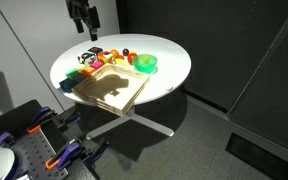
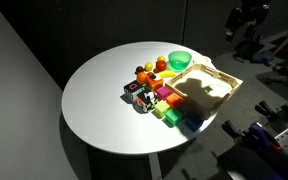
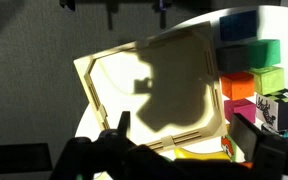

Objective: Put the seal tape in the box

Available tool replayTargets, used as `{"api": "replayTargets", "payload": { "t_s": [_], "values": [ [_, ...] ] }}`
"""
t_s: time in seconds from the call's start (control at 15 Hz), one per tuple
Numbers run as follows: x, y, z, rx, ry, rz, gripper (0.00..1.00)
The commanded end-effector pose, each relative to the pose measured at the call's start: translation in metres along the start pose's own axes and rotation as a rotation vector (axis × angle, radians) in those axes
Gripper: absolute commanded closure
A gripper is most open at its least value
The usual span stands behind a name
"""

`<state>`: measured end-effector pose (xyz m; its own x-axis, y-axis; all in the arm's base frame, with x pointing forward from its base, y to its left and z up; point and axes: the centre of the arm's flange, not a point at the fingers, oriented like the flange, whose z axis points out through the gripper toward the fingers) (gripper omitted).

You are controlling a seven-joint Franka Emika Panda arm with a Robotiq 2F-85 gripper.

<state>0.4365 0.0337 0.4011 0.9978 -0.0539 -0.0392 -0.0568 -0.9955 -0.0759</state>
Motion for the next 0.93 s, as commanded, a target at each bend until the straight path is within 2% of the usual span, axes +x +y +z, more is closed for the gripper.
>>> {"api": "replayTargets", "payload": {
  "t_s": [0.0, 0.87],
  "values": [
    [0.0002, -0.0001, -0.0005, 0.000, 0.001, 0.000, 0.00],
    [0.0063, -0.0013, 0.0020, -0.007, 0.006, 0.005, 0.00]
  ]
}}
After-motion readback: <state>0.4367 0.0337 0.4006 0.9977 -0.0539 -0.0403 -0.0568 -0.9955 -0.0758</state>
